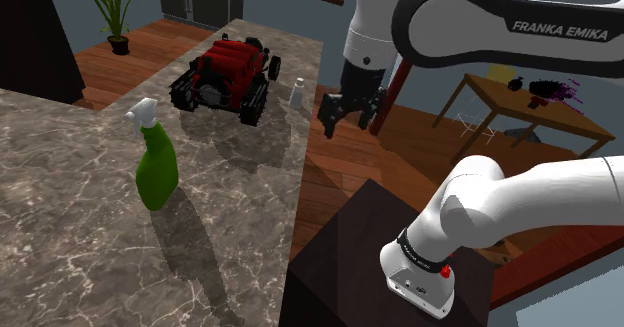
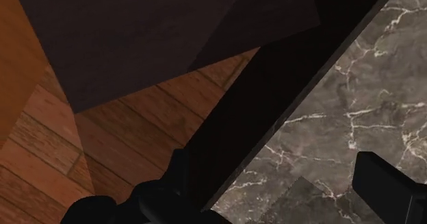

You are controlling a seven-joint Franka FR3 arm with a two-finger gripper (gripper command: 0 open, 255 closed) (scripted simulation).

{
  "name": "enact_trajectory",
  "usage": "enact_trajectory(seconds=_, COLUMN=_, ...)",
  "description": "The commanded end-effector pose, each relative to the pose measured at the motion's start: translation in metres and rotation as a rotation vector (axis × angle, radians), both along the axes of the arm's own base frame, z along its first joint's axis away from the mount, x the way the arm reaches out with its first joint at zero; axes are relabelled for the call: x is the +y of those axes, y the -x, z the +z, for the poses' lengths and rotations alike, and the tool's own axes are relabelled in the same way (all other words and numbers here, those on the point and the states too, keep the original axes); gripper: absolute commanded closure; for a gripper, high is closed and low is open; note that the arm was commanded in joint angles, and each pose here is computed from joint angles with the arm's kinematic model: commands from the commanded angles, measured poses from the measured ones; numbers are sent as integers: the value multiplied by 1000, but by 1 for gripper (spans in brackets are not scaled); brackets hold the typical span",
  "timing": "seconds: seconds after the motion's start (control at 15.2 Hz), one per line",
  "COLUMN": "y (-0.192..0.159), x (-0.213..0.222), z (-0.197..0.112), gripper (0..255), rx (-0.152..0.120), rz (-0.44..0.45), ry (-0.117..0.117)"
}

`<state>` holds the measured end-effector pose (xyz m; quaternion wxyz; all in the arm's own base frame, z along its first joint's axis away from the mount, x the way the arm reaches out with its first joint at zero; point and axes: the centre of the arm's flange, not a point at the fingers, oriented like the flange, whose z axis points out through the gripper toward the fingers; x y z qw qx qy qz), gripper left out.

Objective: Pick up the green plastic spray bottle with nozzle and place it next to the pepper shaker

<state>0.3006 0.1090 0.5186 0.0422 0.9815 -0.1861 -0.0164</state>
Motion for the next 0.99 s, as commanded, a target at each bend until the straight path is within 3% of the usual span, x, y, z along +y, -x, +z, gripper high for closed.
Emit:
enact_trajectory(seconds=0.0, y=0, x=28, z=-6, gripper=0, rx=-29, rz=-41, ry=14)
enact_trajectory(seconds=0.92, y=-51, x=212, z=-43, gripper=0, rx=-224, rz=-297, ry=123)
